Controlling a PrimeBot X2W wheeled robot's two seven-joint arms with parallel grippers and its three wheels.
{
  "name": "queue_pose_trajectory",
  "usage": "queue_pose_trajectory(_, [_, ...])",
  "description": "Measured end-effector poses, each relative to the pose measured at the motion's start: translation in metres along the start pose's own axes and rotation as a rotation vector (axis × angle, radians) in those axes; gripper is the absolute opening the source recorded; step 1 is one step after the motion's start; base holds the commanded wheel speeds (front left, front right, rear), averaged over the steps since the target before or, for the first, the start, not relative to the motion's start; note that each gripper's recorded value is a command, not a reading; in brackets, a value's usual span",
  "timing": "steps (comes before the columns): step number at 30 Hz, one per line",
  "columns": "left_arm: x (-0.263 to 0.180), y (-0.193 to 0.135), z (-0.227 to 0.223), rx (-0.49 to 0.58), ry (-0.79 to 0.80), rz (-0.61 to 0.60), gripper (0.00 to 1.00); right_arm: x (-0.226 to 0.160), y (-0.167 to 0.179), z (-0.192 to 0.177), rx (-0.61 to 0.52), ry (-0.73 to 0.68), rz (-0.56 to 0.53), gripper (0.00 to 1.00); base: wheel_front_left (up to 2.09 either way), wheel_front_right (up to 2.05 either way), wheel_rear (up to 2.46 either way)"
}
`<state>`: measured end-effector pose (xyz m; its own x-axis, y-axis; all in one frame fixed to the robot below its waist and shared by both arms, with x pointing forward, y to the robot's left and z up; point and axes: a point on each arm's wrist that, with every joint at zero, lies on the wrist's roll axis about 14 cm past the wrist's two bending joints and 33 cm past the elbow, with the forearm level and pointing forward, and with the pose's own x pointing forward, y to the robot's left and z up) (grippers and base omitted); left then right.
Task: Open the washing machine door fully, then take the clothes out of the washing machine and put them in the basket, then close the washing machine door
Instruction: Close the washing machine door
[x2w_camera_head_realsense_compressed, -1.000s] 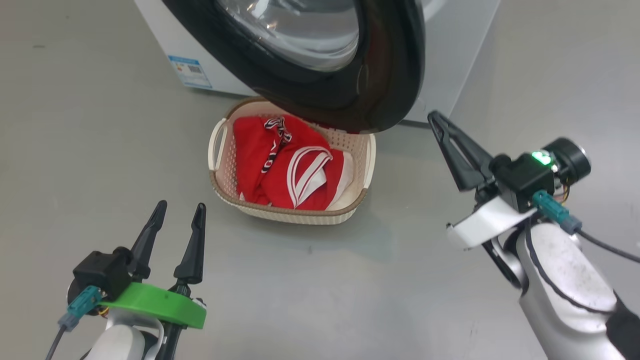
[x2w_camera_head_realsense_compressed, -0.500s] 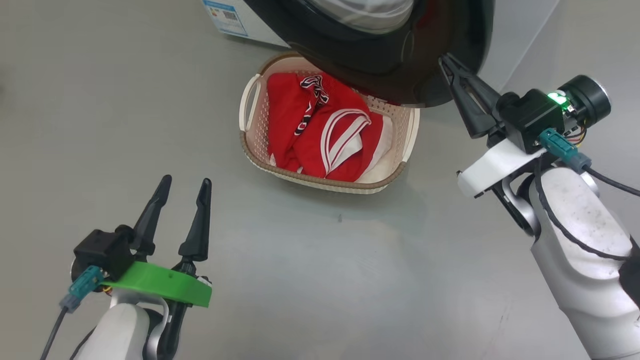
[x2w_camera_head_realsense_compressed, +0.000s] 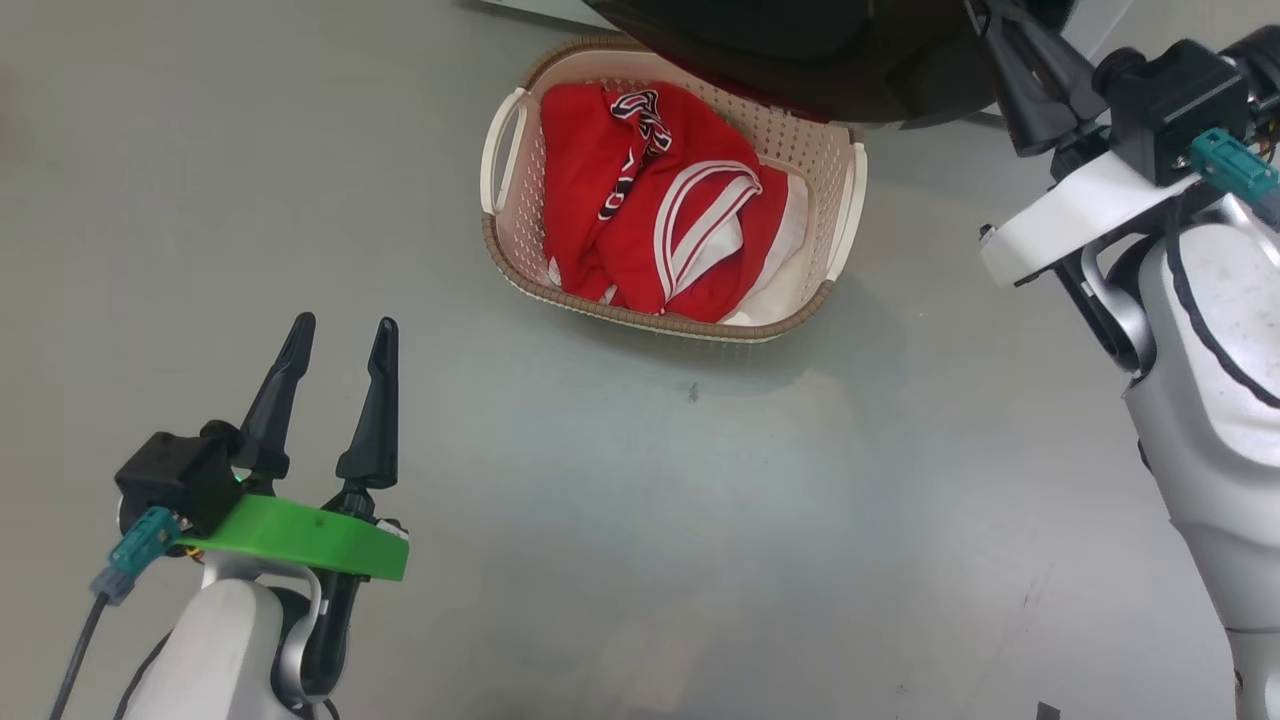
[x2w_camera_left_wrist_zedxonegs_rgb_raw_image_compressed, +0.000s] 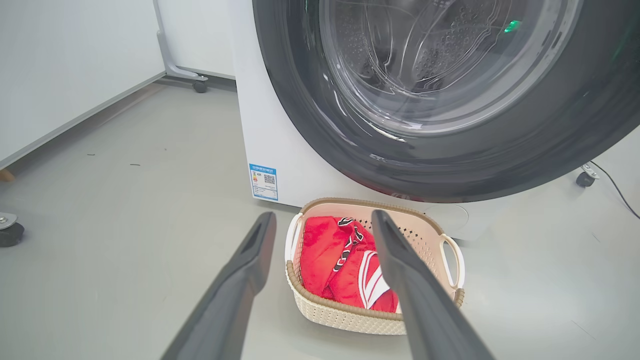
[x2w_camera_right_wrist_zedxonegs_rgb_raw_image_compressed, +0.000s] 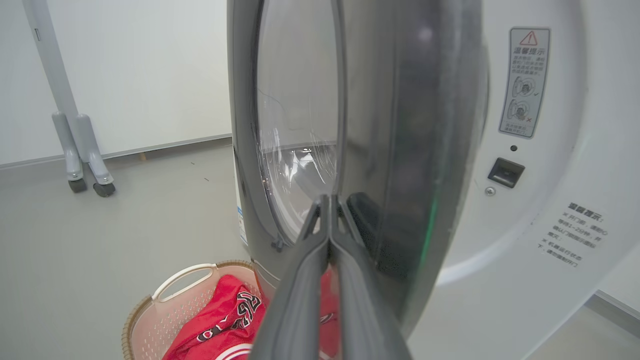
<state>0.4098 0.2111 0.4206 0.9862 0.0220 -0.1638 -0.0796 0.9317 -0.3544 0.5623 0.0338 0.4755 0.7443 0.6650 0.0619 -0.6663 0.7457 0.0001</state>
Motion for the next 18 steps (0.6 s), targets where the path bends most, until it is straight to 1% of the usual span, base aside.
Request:
queue_pose_trajectory(3, [0.004,0.001,-0.006,-0.002,0.014,0.002,1.00,0.007,-0.013,-0.002,-0.005,-0.001,-0.019,0.00,0.00,0.00,0.00])
queue_pose_trajectory(5, [0.009,-0.001,-0.008,-0.006,0.016,0.000,1.00,0.011,-0.026,-0.003,0.016,-0.007,-0.047,0.00,0.00,0.00,0.00])
queue_pose_trajectory(11, [0.027,-0.005,-0.011,-0.015,0.008,-0.013,1.00,0.023,-0.067,-0.009,-0.023,0.002,-0.107,0.00,0.00,0.00,0.00])
queue_pose_trajectory(18, [0.033,-0.003,-0.025,-0.022,0.041,-0.004,1.00,0.036,-0.087,-0.022,-0.035,0.021,-0.129,0.00,0.00,0.00,0.00])
